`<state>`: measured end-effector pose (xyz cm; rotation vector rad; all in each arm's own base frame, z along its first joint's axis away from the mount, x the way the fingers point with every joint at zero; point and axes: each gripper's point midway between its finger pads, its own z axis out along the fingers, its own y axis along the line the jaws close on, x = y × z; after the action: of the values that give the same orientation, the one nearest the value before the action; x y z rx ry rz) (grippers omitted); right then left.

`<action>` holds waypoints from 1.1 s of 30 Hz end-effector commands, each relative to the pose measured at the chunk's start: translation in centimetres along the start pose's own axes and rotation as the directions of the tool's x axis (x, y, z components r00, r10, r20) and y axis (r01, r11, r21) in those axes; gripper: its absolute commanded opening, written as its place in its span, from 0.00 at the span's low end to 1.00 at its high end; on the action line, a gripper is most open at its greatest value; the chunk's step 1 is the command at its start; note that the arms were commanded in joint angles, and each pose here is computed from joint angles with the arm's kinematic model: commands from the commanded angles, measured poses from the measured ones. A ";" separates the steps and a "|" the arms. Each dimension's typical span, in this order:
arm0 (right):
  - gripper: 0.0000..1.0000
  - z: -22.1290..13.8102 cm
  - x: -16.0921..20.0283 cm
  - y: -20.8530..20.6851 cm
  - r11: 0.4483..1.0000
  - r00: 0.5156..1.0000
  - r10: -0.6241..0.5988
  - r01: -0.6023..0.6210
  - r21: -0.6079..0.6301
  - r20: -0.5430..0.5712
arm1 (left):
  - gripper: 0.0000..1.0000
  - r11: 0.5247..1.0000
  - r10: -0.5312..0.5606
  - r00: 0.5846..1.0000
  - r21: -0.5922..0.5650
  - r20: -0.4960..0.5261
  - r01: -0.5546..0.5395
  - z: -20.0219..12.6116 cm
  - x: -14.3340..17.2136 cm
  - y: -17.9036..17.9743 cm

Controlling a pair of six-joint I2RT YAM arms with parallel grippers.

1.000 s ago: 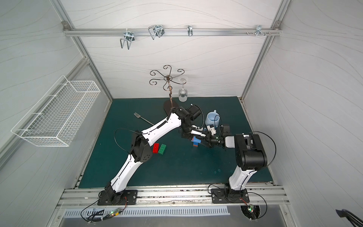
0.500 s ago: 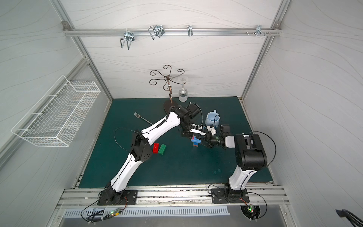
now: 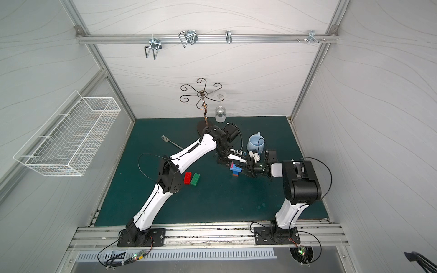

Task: Assemble a spoon with lego
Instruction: Assemble the lego brick with the lego brick.

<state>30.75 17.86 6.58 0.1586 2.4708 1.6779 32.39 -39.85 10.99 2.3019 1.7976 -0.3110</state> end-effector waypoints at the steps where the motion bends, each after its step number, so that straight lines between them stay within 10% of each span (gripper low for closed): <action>1: 0.61 0.7 0.8 -2.1 0.996 0.998 0.055 -0.054 0.068 -0.020 | 0.00 0.999 0.035 0.999 0.036 -0.023 -0.034 1.1 0.6 -0.2; 33: 0.60 1.8 0.8 -1.8 0.997 0.998 0.030 -0.026 0.076 -0.056 | 0.00 0.985 -0.163 0.983 0.038 -0.091 0.166 -0.1 1.9 -0.9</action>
<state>31.19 19.27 6.58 0.0703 2.4842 1.6841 32.74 -38.05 11.10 2.1999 2.0209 -0.2547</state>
